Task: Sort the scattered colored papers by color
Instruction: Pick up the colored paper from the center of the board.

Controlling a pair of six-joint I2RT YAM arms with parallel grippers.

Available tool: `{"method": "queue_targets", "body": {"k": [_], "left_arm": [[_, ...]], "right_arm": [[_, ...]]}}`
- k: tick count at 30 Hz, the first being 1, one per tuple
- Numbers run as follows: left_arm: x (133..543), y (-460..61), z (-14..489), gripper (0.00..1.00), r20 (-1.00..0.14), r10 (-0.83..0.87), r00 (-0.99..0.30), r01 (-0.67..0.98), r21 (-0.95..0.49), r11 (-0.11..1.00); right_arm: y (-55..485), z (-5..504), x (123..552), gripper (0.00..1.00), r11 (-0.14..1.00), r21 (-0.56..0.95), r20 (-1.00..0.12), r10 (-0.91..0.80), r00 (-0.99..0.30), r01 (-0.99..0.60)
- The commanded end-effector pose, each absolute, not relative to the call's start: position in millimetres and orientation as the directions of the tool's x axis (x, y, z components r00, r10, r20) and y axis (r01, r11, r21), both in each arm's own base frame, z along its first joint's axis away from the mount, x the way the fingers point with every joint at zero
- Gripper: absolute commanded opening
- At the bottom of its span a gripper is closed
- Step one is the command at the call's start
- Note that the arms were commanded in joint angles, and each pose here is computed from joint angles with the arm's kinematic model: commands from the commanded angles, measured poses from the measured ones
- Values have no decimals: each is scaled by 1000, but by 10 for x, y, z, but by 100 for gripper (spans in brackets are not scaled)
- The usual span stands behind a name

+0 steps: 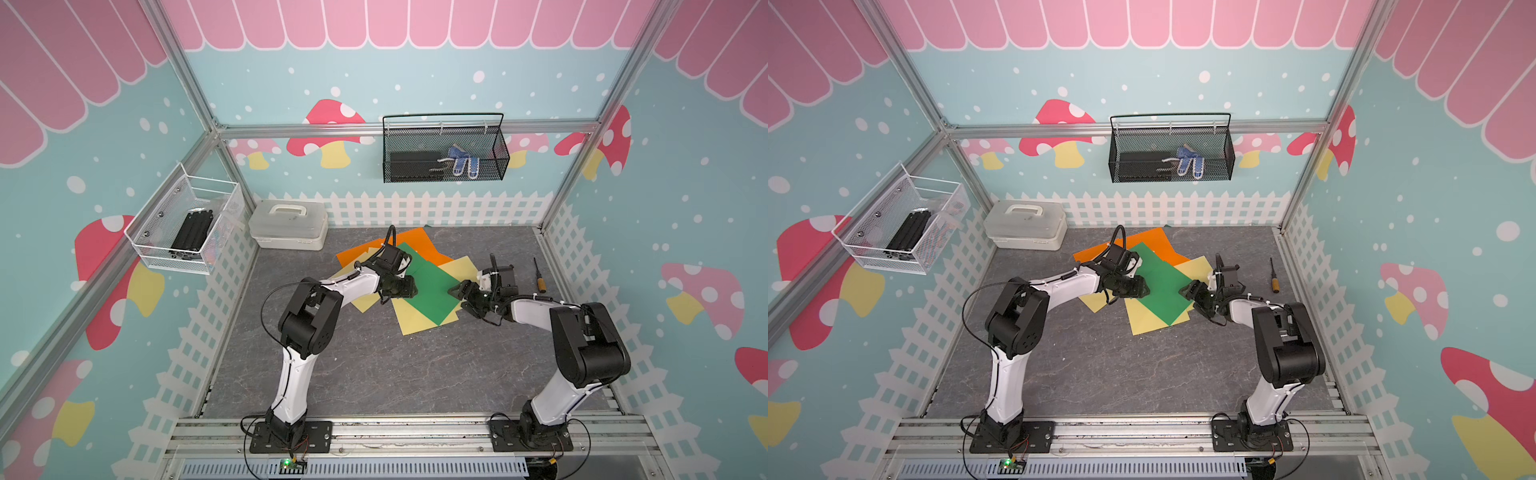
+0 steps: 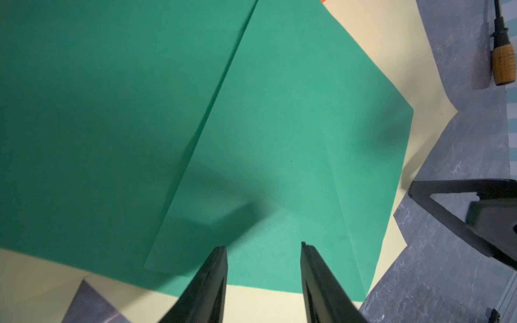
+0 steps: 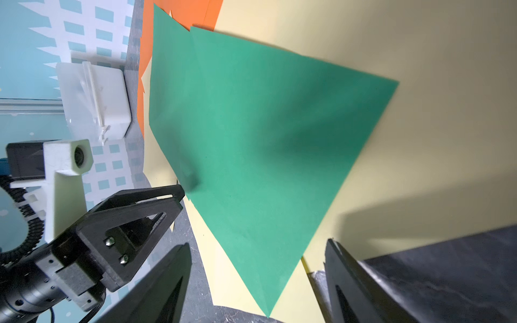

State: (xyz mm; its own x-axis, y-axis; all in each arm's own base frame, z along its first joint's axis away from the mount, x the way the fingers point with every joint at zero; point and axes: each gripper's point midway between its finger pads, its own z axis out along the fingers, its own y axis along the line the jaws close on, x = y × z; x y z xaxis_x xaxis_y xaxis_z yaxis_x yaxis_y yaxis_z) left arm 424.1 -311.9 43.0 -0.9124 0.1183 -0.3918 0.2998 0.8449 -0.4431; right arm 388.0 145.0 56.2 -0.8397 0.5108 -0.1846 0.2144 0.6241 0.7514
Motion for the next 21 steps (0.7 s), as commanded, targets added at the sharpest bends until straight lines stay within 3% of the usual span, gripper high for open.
{"method": "queue_targets", "body": {"k": [1,21], "left_arm": [[4163,-3091,221,47,-347,119,-930,269,-428,863],[4068,-3075,-27,47,-290,119,-950,239,-424,874]], "right_arm": [[1456,527,3880,78,615,759,-174,511,-842,216],[1470,232,3969,78,534,801,-81,545,-835,270]]}}
